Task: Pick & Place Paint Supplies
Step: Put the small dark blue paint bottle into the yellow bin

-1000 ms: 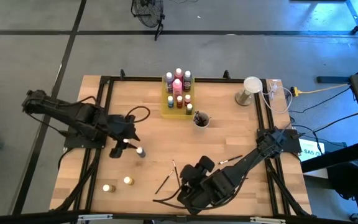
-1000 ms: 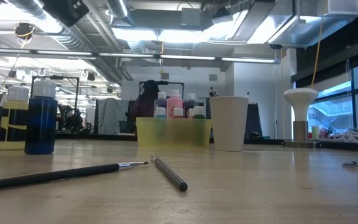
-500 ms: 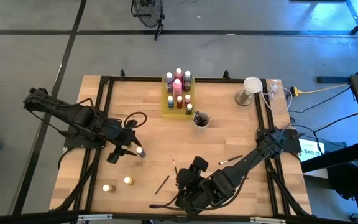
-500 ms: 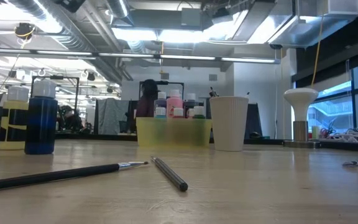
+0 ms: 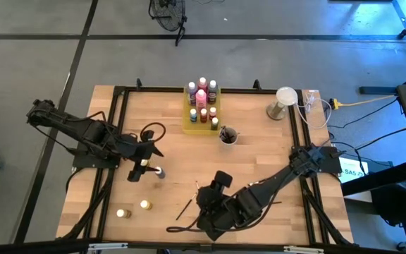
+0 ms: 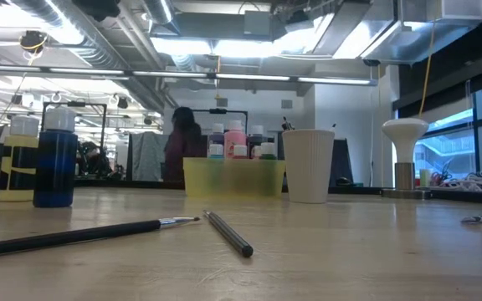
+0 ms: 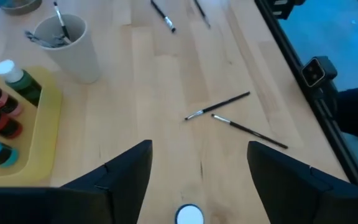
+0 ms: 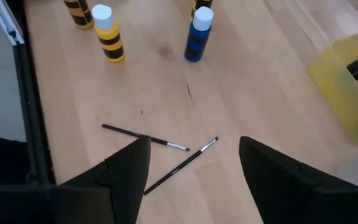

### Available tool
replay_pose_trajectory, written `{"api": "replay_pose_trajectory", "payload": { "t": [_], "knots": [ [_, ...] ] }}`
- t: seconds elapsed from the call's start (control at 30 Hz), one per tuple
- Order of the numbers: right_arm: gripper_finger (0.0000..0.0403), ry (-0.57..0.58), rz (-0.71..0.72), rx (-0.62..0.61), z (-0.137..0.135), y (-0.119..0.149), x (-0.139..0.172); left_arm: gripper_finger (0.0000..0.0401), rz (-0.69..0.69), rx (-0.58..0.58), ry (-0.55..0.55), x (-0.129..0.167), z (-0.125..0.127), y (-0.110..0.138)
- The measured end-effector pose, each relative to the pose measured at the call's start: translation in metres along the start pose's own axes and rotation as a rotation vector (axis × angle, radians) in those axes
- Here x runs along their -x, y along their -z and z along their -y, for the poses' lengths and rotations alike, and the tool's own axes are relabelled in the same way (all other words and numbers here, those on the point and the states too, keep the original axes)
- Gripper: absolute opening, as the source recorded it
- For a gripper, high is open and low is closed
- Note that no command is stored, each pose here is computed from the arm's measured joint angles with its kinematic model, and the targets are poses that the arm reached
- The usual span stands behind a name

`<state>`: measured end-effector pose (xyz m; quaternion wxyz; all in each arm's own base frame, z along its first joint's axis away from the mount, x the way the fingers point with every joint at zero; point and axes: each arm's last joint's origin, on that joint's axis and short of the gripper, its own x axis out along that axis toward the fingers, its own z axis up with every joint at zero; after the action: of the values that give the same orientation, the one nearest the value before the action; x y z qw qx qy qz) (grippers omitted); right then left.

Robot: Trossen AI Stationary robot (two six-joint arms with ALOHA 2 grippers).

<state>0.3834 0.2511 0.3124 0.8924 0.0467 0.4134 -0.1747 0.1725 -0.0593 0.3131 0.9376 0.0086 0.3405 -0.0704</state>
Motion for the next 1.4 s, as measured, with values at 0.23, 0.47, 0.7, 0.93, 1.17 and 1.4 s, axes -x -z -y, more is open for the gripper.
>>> {"api": "replay_pose_trajectory", "payload": {
  "t": [0.23, 0.47, 0.7, 0.93, 1.17, 1.4],
  "knots": [
    [0.0250, 0.006, -0.017, 0.071, 0.004, -0.003, -0.003, 0.0260, -0.025, 0.026, -0.001, 0.000, 0.000, 0.002],
    [0.0250, 0.014, -0.021, 0.123, 0.007, -0.005, -0.006, 0.0258, -0.168, -0.003, 0.004, -0.003, 0.004, 0.015],
    [0.0250, -0.003, -0.035, 0.115, 0.006, -0.004, -0.005, 0.0259, -0.257, 0.032, -0.023, -0.017, 0.008, 0.019],
    [0.0250, -0.010, -0.033, 0.069, 0.006, -0.005, -0.005, 0.0255, -0.417, -0.027, -0.108, -0.052, 0.009, 0.033],
    [0.0250, -0.010, -0.033, 0.064, 0.006, -0.005, -0.006, 0.0255, -0.492, -0.048, -0.105, -0.071, 0.013, 0.037],
    [0.0250, -0.010, -0.032, 0.056, 0.006, -0.005, -0.006, 0.0254, -0.542, -0.068, -0.103, -0.084, 0.015, 0.041]
  ]
}}
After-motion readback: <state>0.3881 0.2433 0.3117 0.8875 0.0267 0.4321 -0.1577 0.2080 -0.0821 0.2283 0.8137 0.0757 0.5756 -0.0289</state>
